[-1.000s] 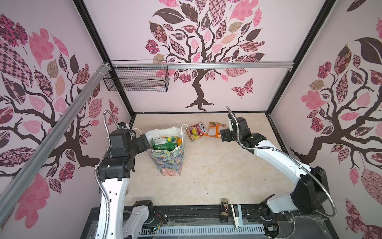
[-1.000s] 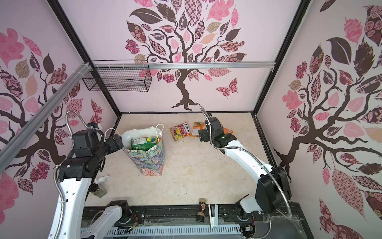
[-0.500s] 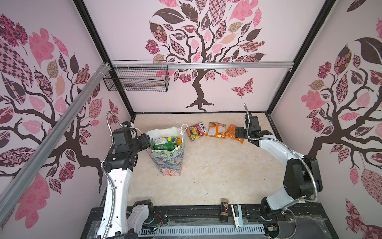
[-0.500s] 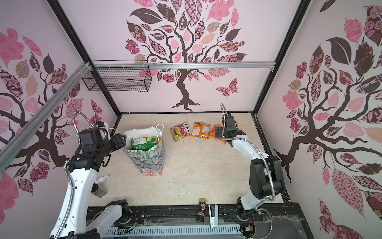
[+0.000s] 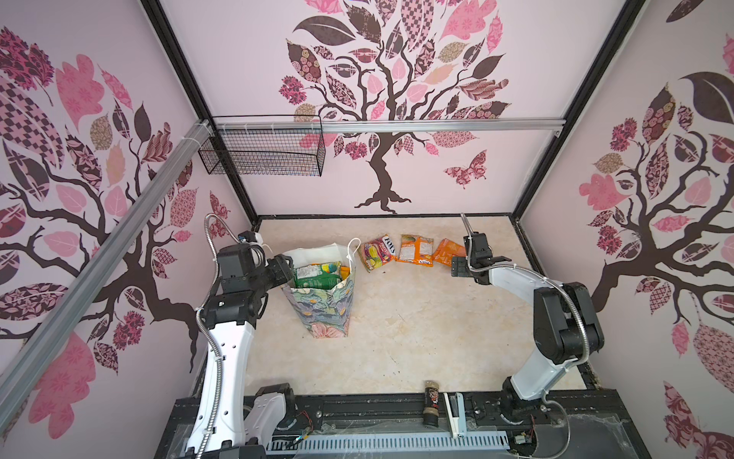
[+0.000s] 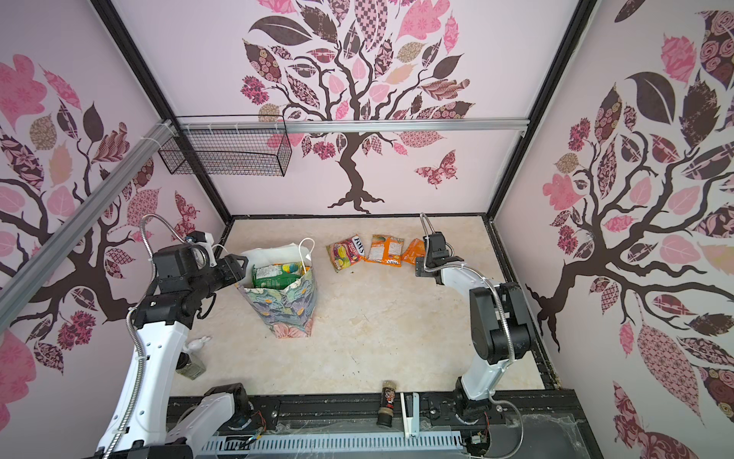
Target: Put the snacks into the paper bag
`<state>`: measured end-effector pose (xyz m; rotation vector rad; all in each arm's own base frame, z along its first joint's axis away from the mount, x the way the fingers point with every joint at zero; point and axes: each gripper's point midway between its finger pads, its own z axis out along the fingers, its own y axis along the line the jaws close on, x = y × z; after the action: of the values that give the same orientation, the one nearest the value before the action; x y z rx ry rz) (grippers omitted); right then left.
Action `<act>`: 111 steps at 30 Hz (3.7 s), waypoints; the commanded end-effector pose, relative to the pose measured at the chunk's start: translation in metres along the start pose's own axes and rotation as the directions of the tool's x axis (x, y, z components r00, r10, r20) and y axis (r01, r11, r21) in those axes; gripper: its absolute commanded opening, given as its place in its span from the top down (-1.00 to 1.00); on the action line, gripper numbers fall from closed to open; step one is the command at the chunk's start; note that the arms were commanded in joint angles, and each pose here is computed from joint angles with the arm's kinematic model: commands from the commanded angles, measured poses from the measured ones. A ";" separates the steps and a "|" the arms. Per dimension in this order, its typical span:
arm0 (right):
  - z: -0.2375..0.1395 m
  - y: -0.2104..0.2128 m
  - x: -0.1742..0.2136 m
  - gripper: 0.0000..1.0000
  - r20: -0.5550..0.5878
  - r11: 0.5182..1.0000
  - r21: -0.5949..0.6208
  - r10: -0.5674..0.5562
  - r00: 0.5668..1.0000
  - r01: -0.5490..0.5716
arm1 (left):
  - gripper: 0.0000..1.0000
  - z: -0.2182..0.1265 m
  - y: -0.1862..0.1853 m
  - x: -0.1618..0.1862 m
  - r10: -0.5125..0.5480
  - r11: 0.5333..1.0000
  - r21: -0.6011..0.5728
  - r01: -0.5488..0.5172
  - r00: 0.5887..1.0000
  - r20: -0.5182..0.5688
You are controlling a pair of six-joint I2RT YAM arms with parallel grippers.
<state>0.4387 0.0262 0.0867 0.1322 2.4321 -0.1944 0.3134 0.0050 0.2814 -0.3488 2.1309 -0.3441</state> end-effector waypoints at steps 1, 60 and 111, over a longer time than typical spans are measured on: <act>0.011 0.005 0.001 -0.85 -0.008 1.000 -0.009 -0.018 1.000 0.018 | -0.14 0.005 0.002 0.004 -0.004 1.000 0.005 0.004 1.000 -0.004; 0.002 0.021 -0.009 1.00 -0.039 0.983 -0.157 0.090 0.995 -0.095 | -0.20 0.001 0.009 0.003 -0.005 1.000 -0.029 0.006 1.000 0.014; -0.293 0.148 -0.037 1.00 0.290 0.634 -0.773 0.303 0.908 0.035 | -0.19 0.001 0.007 0.006 0.001 1.000 -0.015 -0.001 1.000 0.007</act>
<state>0.3059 0.2133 0.2679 -0.0939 2.0116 0.7763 0.3095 0.0079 0.2811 -0.3606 2.1175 -0.3328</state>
